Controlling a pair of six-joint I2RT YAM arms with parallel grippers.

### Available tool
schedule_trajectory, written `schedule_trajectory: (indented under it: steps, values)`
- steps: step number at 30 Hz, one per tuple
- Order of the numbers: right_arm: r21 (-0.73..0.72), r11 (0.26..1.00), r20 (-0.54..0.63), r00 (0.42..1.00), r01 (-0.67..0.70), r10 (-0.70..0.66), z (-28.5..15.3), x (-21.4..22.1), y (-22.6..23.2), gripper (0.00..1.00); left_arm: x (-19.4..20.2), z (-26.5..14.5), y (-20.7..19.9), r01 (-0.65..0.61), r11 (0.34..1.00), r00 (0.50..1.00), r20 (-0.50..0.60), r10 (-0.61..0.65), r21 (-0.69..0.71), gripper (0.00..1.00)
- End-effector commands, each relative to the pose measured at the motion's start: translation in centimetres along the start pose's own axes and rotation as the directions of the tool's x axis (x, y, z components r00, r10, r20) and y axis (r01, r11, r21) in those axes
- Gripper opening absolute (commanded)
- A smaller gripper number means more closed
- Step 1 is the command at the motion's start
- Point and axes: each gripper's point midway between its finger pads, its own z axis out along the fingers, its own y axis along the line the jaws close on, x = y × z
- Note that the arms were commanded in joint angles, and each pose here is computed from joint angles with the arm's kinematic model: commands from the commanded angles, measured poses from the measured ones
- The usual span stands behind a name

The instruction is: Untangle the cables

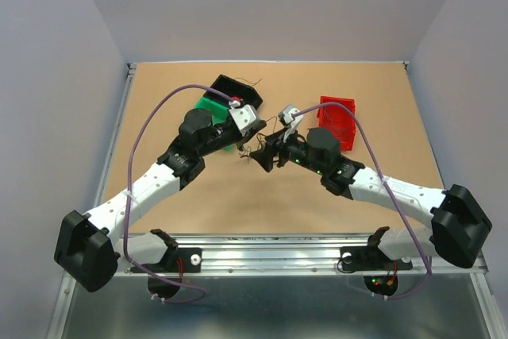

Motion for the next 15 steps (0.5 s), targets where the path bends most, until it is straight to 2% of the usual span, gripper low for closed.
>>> schedule_trajectory:
  steps: [1, 5, 10, 15]
  values:
    - [0.157, 0.985, 0.062, 0.995, 0.07, -0.081, 0.8, -1.8, -1.3, 0.75, -2.8, -0.1, 0.6, -0.01, 1.0, 0.998, 0.057, 0.01, -0.009, 0.0]
    - [0.223, 0.973, 0.083, 0.994, 0.052, -0.072, 1.2, -1.5, -1.9, 0.66, -2.4, 0.2, 0.9, 0.011, 1.0, 0.999, 0.039, -0.01, -0.023, 0.0]
    - [0.295, 0.955, 0.112, 0.99, 0.044, -0.08, 1.5, -1.3, -2.2, 0.6, -2.3, 0.4, 1.5, 0.041, 0.998, 0.999, 0.032, -0.039, -0.05, 0.0]
    - [0.314, 0.949, 0.119, 0.99, 0.029, -0.07, 1.9, -1.2, -2.3, 0.43, -2.5, 0.4, 1.9, 0.088, 0.994, 0.996, 0.038, -0.086, -0.061, 0.0]
